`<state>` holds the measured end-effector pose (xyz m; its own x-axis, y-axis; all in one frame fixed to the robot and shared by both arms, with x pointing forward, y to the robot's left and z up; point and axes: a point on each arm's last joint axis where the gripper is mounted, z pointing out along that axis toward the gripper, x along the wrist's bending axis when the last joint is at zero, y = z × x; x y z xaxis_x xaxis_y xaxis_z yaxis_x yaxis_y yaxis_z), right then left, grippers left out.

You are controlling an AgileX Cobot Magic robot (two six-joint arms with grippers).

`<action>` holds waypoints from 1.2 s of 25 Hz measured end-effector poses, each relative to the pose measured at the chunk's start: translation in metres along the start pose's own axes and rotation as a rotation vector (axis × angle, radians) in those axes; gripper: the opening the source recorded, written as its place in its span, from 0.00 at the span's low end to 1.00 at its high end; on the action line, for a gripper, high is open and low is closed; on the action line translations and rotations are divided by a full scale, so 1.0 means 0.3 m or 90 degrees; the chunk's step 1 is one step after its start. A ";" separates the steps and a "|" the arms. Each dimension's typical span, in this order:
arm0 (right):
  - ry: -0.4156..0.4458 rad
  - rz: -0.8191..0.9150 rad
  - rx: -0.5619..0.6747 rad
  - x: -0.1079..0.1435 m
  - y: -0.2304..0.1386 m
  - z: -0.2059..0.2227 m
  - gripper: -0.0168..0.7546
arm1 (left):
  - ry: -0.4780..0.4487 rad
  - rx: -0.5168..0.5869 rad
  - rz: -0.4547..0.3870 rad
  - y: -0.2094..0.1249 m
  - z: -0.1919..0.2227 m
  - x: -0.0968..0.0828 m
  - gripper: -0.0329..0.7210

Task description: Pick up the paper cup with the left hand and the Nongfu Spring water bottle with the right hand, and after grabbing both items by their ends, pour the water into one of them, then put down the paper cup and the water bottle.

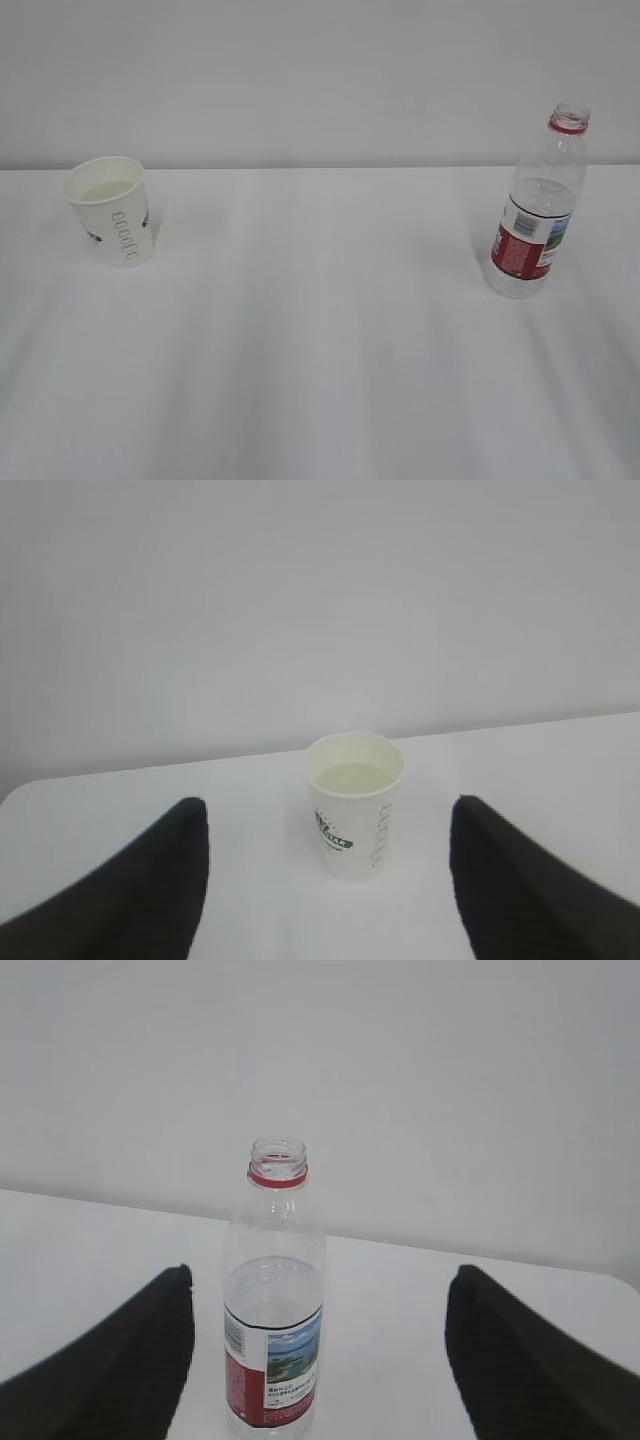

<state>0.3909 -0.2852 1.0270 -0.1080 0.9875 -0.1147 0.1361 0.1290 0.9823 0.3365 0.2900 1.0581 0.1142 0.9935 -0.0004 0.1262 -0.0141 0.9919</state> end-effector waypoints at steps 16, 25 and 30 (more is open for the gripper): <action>-0.005 -0.002 0.012 -0.003 0.011 -0.161 0.78 | 0.031 0.068 0.001 0.024 -0.153 0.017 0.76; -0.008 -0.001 0.030 -0.007 0.033 -0.256 0.78 | -0.008 0.118 -0.015 0.043 -0.190 -0.002 0.73; -0.011 0.000 0.036 -0.015 0.093 -0.315 0.78 | -0.035 0.165 0.003 0.027 -0.200 -0.013 0.72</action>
<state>0.3021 -0.2947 1.0688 -0.0912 0.9888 -0.1178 0.1914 0.1335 0.9724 0.2779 0.2927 1.0737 0.1674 0.9858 -0.0098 0.3728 -0.0541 0.9263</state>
